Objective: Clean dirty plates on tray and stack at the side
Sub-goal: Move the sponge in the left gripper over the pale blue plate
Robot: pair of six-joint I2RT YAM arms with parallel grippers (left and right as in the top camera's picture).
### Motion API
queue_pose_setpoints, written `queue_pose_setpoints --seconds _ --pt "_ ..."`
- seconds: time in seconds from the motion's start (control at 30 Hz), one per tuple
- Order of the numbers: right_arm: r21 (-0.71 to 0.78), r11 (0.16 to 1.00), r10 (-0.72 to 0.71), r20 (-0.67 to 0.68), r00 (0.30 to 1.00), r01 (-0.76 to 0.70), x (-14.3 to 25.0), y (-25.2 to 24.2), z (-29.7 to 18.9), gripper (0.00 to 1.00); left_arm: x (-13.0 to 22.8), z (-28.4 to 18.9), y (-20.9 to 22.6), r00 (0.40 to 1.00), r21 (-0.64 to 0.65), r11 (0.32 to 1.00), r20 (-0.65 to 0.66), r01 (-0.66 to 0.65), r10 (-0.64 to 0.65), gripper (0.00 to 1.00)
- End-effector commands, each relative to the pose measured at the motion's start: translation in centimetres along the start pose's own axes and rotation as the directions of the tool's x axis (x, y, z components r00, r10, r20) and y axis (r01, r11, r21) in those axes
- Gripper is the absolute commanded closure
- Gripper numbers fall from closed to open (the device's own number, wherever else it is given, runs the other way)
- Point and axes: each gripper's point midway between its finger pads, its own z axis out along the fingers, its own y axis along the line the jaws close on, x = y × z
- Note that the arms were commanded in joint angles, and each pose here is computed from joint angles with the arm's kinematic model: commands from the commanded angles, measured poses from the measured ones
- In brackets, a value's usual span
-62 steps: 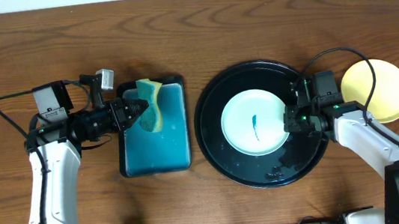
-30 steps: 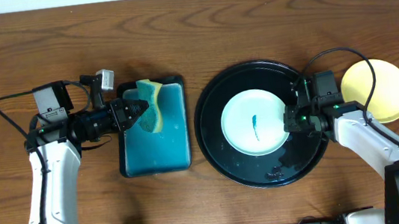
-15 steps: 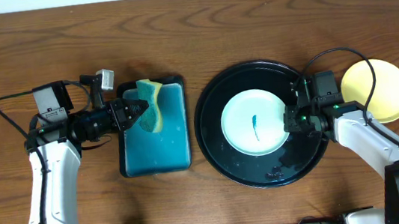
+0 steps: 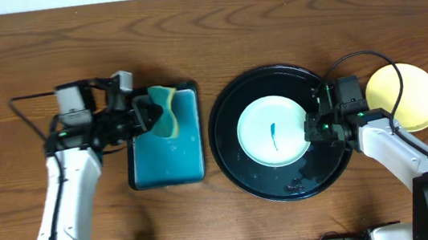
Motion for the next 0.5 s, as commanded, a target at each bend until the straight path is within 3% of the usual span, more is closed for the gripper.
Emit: queue_pose_setpoints --seconds 0.0,0.17,0.47 --pt "0.001 1.0 -0.026 -0.003 1.0 0.026 0.1 0.1 0.1 0.99 0.0 0.6 3.4 0.998 -0.328 0.944 0.057 0.042 -0.025 0.93" --pt "0.001 1.0 -0.026 -0.003 1.0 0.026 0.1 0.1 0.1 0.99 0.5 0.7 4.3 0.996 -0.547 0.837 0.084 0.01 0.043 0.92" --pt "0.001 1.0 -0.026 -0.003 1.0 0.026 0.1 0.1 0.1 0.99 1.6 2.0 3.1 0.992 -0.589 0.805 0.039 -0.073 0.119 0.93"
